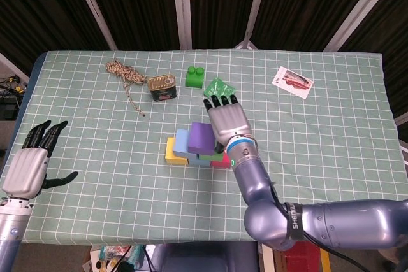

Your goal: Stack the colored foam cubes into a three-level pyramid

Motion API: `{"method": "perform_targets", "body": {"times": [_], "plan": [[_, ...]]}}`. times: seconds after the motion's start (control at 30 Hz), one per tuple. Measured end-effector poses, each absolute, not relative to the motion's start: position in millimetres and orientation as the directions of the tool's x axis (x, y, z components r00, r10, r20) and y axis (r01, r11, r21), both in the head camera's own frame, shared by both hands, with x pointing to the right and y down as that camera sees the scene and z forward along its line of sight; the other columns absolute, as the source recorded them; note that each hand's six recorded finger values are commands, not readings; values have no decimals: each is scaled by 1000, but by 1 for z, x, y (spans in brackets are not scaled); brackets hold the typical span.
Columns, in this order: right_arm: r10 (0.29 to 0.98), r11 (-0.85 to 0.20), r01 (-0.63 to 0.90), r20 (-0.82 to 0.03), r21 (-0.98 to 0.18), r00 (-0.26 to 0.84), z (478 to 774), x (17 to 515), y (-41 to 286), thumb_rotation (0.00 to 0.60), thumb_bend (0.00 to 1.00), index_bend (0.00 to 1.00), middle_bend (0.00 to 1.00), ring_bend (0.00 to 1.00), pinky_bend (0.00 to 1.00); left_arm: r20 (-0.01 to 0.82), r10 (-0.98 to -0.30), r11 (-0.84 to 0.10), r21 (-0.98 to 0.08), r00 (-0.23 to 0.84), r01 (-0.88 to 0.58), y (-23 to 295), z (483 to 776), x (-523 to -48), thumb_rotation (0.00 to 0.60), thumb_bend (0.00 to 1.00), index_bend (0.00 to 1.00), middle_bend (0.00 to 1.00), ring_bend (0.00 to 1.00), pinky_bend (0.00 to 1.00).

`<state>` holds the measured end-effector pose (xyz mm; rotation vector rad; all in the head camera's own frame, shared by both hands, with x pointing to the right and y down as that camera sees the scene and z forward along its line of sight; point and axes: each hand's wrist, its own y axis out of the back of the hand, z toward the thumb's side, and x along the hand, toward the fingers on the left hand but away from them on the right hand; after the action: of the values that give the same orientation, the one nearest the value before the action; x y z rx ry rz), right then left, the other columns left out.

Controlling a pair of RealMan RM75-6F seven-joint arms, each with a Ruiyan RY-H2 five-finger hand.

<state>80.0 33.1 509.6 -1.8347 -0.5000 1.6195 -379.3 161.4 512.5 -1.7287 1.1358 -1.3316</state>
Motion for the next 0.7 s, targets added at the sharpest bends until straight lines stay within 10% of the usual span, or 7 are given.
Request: {"method": "perform_targets", "body": {"times": [0.7], "plan": [[814,-565,94,-573,-820,-101,499,296,51,600,160,0,0,0,0,316,-947,-321,-929,54,-185,163,529,-402,600,65,21,65,4,14]]}}
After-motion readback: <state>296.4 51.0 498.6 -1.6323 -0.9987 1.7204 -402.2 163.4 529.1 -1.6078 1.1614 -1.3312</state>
